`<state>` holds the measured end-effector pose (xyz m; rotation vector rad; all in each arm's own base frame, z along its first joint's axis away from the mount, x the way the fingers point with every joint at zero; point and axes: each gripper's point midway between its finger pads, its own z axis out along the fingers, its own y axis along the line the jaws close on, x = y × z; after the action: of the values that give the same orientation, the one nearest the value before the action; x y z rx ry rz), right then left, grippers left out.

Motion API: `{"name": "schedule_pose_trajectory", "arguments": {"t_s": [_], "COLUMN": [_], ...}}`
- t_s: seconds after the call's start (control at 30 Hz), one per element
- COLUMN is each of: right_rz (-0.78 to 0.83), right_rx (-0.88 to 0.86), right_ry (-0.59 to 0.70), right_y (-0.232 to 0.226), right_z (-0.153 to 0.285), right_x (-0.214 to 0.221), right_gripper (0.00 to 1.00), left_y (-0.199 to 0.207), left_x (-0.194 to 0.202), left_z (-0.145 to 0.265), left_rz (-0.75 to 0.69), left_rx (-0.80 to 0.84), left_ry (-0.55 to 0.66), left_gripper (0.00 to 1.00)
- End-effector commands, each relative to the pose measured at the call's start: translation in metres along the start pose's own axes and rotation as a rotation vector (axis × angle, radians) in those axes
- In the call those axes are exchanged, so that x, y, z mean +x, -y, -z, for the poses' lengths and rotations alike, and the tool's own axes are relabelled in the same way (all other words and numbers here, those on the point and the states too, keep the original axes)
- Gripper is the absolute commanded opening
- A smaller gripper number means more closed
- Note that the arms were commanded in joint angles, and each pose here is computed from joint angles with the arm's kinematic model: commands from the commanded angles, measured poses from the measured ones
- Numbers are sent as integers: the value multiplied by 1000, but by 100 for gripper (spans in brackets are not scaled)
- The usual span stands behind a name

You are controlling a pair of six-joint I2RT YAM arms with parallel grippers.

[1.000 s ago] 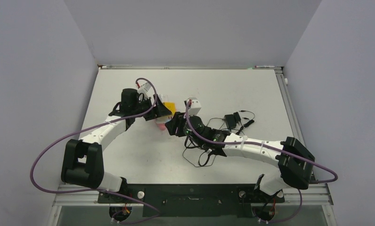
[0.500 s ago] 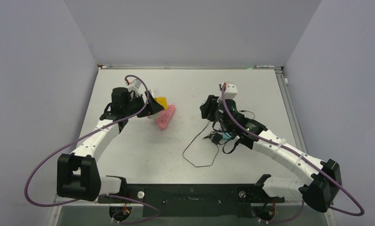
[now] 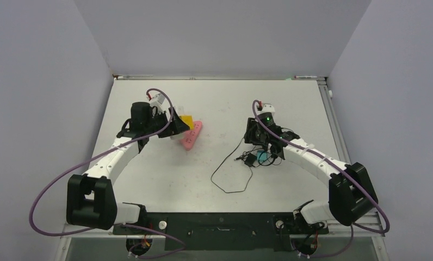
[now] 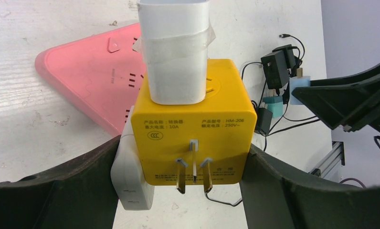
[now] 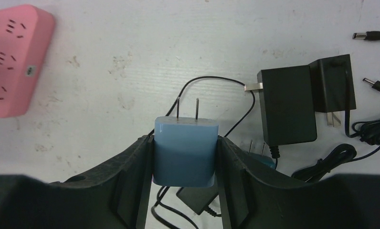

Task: Pull the plug off the socket
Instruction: Place the plug at the center of the board.

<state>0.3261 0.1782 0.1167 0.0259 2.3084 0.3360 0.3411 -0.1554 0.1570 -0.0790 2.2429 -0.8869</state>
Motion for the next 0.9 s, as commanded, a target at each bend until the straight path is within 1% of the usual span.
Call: {"name": "schedule_pose_trajectory", "arguments": {"t_s": [0.0,0.17,0.33,0.6,0.67,0.87], "right_rz": [35,55,53,44,41,35], "right_rx": [38,67,79,121,131,150], "right_ry": [33,32,-21,-40,-39,-54], "right_y": [10,17,18,25,27,31], "right_z": [-15,-23,-40,-53,-53,-58], "right_x": [-6,-1,13,20,21,27], "right_gripper": [5,5,7,13,16,33], "left_y": [20,21,20,24,25,27], "left_x": [-18,-18,-13,-7,-6,-3], "left_z": [1,0,-4,-10,-11,-15], "left_rz": [-57,-67,-66,-88,-91,-101], "left_rx": [65,58,56,64,65,70], "left_ry": [41,41,22,-1,-6,-19], "left_gripper": [0,0,0,0,0,0]}}
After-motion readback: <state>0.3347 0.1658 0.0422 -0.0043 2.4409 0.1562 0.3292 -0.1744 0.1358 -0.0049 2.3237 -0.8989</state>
